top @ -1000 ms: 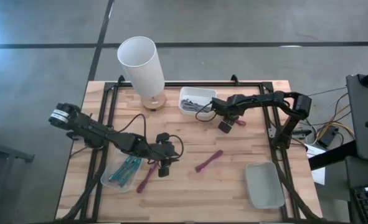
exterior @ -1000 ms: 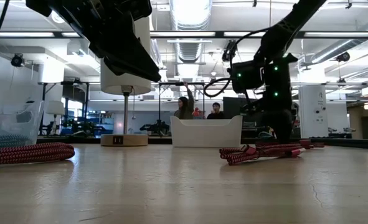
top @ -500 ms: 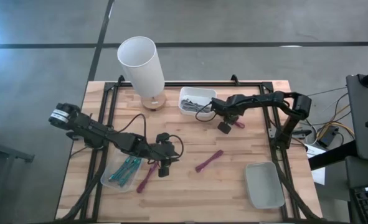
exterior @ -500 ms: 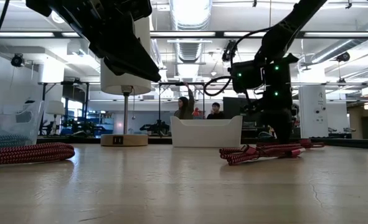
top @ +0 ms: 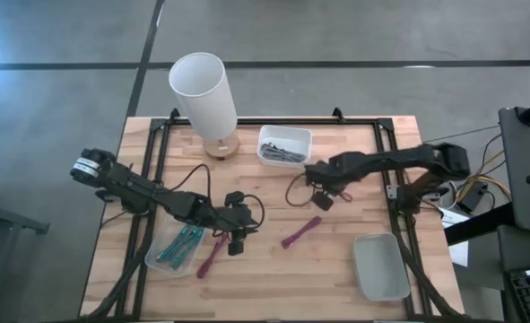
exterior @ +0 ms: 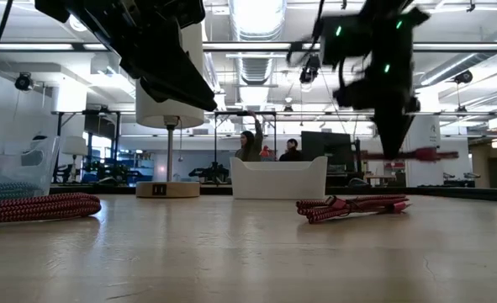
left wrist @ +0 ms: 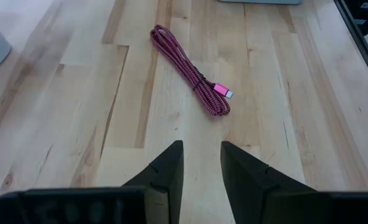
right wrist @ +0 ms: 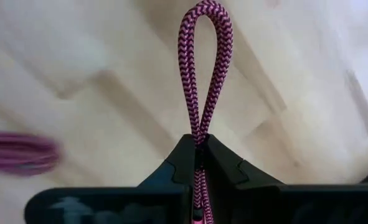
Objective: Pick & Place USB Port
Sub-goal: Put the top pink black charger cable into the grey bin
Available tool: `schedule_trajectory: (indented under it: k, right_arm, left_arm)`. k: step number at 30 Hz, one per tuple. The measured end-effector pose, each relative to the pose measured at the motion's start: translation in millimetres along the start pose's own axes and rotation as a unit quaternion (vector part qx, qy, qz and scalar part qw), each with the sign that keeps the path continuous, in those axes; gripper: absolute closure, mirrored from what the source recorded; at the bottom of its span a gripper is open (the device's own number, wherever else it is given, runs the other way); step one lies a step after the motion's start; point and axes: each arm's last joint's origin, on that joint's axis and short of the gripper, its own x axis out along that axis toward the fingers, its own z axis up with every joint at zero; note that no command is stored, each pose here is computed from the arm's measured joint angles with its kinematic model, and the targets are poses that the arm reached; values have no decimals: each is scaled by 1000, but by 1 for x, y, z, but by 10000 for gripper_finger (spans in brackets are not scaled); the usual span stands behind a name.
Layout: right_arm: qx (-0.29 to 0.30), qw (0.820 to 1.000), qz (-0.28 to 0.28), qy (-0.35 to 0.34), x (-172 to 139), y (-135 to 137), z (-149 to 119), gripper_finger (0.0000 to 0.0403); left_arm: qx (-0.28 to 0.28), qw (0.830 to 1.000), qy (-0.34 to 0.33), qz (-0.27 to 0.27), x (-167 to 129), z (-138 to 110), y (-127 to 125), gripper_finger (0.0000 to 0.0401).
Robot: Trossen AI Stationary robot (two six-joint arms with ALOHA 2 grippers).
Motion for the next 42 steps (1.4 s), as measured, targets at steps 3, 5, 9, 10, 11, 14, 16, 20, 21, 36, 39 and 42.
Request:
schedule_trajectory:
  k: [3,5,9,10,11,14,16,20,21,36,39,42]
  right_arm:
    - [12,998,36,-45,-26,10,-17,389]
    - [12,996,61,-67,-42,15,-31,389]
    - [-20,989,113,-90,-65,25,-64,389]
    - [-23,988,129,-87,-69,28,-72,389]
    - [-19,986,144,-81,-72,31,-81,389]
    - [2,982,176,-69,-81,39,-104,390]
    - [12,980,188,-61,-85,45,-119,390]
    - [48,978,199,-36,-87,57,-145,390]
    - [59,978,199,-31,-87,60,-152,390]
    - [173,975,141,10,-65,96,-224,378]
    - [176,974,142,13,-67,99,-232,371]
    - [178,974,139,14,-66,101,-239,374]
  left_arm:
    - [-1,1000,0,0,0,0,0,298]
    - [-1,1000,0,0,0,0,0,298]
    - [-2,1000,-2,0,0,0,0,298]
    - [-2,1000,-2,0,0,0,0,298]
    - [-2,1000,-2,0,0,0,0,298]
    - [-2,1000,-2,0,0,0,0,298]
    - [-2,1000,-2,0,0,0,0,298]
    - [-3,1000,-2,-1,0,0,0,298]
    - [-2,1000,-2,-1,0,0,0,298]
    - [-5,1000,-6,0,0,1,0,298]
    - [-5,1000,-7,0,0,1,0,298]
    - [-5,1000,-7,0,0,1,0,298]
